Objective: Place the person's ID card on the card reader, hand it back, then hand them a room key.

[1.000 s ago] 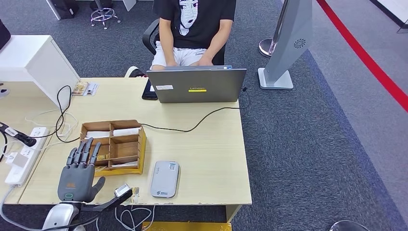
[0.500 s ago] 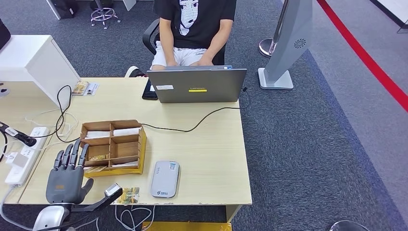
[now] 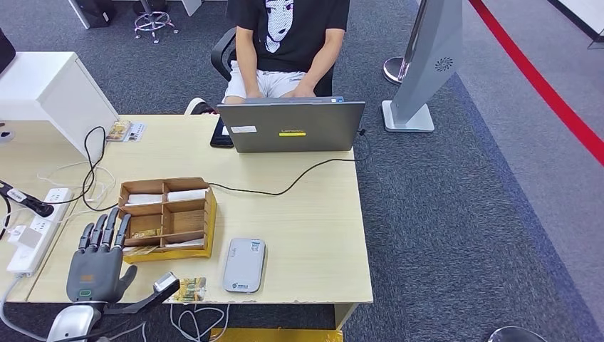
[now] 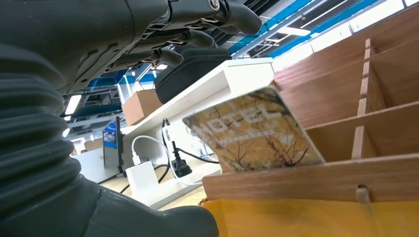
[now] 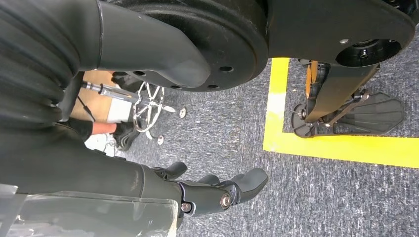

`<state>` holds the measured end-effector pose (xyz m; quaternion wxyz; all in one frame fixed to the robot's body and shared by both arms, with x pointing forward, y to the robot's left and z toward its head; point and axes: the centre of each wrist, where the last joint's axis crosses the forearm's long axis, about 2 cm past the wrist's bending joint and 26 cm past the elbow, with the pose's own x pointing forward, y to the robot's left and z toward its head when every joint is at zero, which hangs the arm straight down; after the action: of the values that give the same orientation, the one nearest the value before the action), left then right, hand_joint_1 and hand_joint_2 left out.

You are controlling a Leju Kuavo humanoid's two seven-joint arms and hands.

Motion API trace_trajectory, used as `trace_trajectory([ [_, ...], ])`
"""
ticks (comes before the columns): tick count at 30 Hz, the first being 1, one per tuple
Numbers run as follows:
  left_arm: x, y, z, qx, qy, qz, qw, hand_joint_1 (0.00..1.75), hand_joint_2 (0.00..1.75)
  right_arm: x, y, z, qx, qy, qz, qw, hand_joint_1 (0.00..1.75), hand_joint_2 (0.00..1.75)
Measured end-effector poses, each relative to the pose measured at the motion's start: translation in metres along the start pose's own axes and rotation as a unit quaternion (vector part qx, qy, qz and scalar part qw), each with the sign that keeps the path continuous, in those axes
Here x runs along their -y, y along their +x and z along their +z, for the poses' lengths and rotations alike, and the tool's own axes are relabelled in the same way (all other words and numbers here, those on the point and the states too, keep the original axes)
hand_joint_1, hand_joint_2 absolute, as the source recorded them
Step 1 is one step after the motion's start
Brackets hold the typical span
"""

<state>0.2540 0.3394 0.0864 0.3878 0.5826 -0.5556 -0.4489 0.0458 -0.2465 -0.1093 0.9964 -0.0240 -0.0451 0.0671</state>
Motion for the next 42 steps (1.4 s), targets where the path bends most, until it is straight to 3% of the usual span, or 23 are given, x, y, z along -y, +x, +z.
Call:
trace_trajectory([
  [7,0.009,-0.012,0.001,-0.023,-0.015,-0.015,1.0,0.0,1.75,0.0,0.0,0.0,0.004,0.0,0.007,1.0,0.0,1.75],
  [11,0.012,-0.016,0.001,-0.022,-0.022,-0.019,0.999,1.7,1.75,0.0,0.0,0.0,0.003,0.0,0.008,1.0,0.0,1.75],
  [12,0.013,-0.017,0.001,-0.022,-0.023,-0.02,0.999,1.75,1.75,0.0,0.0,0.0,0.003,0.0,0.008,1.0,0.0,1.75],
  [30,0.016,-0.022,-0.004,-0.018,-0.02,-0.026,0.999,1.75,1.75,-0.001,0.001,0.0,0.003,0.003,0.013,1.0,0.0,1.75],
  [31,0.016,-0.022,-0.004,-0.018,-0.02,-0.026,0.999,1.69,1.75,-0.001,0.001,0.0,0.003,0.003,0.013,1.0,0.0,1.75],
  [35,0.016,-0.022,-0.004,-0.017,-0.019,-0.026,0.999,0.05,1.75,-0.001,0.001,0.0,0.004,0.003,0.013,1.0,0.0,1.75],
  [42,0.016,-0.021,-0.004,-0.012,-0.012,-0.025,1.0,0.0,1.75,-0.001,0.001,0.0,0.004,0.003,0.013,1.0,0.0,1.75],
])
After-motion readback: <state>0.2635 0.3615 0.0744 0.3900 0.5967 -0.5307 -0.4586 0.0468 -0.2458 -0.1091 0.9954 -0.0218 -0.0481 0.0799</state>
